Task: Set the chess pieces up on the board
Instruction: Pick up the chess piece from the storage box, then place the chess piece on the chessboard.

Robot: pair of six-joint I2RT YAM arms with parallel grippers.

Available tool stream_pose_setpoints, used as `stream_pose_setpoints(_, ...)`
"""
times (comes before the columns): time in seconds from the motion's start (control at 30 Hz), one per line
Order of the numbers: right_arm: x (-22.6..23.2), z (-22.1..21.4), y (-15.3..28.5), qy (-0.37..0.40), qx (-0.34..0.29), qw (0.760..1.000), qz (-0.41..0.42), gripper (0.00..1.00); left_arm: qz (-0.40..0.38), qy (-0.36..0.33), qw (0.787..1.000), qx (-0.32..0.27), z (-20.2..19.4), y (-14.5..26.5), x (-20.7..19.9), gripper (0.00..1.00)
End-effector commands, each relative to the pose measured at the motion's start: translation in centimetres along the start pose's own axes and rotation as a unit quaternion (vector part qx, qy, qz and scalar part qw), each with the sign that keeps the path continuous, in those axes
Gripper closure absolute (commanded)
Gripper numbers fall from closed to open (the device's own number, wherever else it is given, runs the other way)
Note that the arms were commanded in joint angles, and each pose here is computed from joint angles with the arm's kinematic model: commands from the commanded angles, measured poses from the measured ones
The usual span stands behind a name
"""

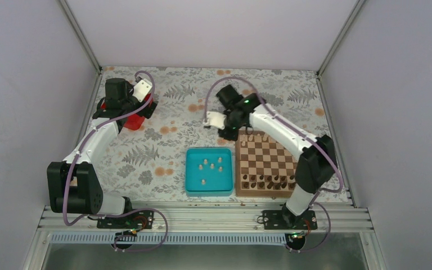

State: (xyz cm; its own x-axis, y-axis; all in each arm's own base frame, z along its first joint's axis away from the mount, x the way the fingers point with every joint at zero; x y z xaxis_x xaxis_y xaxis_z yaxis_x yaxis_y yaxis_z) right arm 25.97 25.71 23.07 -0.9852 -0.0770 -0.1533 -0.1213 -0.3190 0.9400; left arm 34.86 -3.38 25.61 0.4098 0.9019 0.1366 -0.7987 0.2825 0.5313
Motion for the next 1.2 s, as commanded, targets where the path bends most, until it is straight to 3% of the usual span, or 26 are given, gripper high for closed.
stream_pose_setpoints(0.0,-1.3,-4.7,2.7,-0.065,0.016,0.997,-0.027,0.92,-0.001,0.003,1.000,-0.008,0.4,-0.1,0.0,0.00)
stream_pose_setpoints(0.23,-1.2,-11.4,3.0,-0.142,0.035,0.989,-0.028,0.92,-0.005,0.004,1.000,-0.007,0.4,-0.3,0.0,0.00)
stream_pose_setpoints(0.4,-0.4,-13.7,1.7,-0.165,0.043,0.985,-0.013,0.92,-0.005,0.005,1.000,-0.007,0.5,-0.3,0.0,0.00)
stream_pose_setpoints(1.17,-1.7,-16.5,-3.1,-0.195,0.047,0.979,0.020,0.91,-0.002,0.002,1.000,-0.010,0.6,0.0,0.0,0.00)
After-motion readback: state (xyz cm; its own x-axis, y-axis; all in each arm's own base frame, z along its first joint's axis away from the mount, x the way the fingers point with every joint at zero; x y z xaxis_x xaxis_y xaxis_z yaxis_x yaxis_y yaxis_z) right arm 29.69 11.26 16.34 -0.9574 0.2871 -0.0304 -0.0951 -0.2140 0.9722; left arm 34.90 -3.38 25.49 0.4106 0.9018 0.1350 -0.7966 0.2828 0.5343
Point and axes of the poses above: each gripper's point midway between its finger pads, its own y axis back along the fingers, its own x axis along the line the jaws close on, z = x × y, the point moved 9 cm from there along y, back along the fingers, and after that the axes turned 10 degrees about y, right-handed, at the moved point
